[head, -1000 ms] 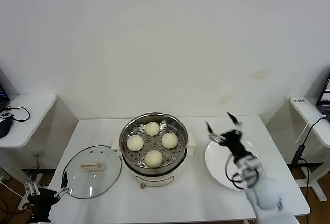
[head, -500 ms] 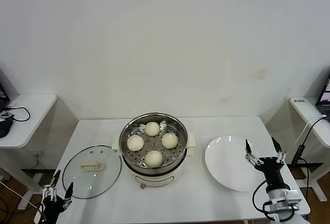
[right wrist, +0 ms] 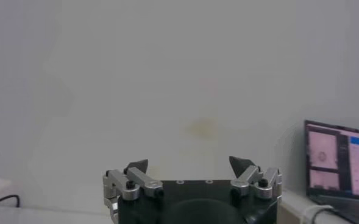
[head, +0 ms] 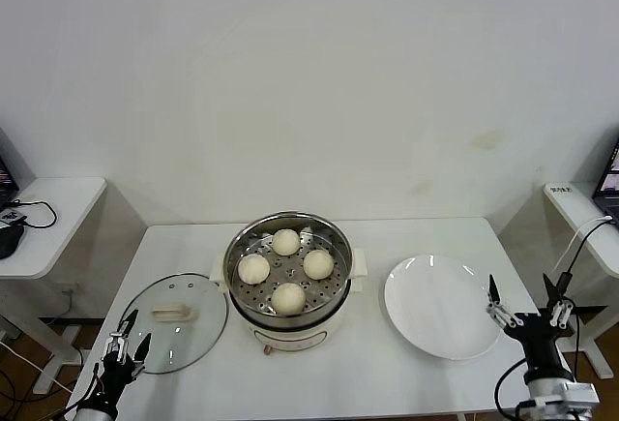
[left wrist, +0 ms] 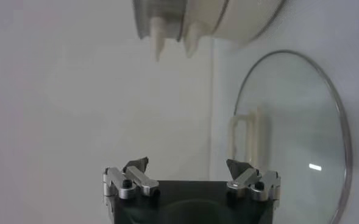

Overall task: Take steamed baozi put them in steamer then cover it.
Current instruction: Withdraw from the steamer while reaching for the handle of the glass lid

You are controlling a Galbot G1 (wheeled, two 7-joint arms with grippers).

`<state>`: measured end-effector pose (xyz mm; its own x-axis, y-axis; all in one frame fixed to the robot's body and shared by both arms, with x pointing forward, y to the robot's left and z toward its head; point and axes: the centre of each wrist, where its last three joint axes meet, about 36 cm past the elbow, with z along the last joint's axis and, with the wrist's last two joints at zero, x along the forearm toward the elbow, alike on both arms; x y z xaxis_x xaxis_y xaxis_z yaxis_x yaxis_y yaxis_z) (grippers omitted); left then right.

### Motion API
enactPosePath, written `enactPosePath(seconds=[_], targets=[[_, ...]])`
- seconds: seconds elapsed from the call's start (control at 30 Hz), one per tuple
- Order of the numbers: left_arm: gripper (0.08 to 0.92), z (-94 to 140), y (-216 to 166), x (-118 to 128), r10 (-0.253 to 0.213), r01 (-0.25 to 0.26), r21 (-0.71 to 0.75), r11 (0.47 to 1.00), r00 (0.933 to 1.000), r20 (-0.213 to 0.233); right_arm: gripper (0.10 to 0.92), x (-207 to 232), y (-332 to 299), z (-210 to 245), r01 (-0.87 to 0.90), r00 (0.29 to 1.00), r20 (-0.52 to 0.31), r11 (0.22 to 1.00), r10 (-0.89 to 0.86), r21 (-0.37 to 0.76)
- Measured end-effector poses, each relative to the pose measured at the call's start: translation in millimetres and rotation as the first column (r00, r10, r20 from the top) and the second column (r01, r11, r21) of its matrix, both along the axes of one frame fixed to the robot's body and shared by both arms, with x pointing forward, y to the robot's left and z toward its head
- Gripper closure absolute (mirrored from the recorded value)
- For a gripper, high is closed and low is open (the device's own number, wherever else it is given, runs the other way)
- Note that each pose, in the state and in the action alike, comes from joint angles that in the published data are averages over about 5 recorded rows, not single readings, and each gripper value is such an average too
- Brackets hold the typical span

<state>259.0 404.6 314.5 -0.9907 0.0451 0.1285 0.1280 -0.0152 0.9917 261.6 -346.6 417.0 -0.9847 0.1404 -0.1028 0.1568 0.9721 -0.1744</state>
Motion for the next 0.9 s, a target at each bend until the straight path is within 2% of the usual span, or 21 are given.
enactPosePath(seconds=[0.5, 0.9], targets=[[0.177, -16.8, 3.3, 38.5, -0.042, 0.042, 0.017, 0.999, 0.9990, -0.013, 0.199, -19.4, -1.3, 5.2, 0.028, 1.000, -0.012, 0.999, -0.029, -0.014], [0.177, -27.1, 7.4, 66.9, -0.050, 0.050, 0.022, 0.998, 0.9987, -0.011, 0.200, -28.2, -0.7, 8.4, 0.032, 0.999, -0.023, 0.999, -0.033, -0.027]])
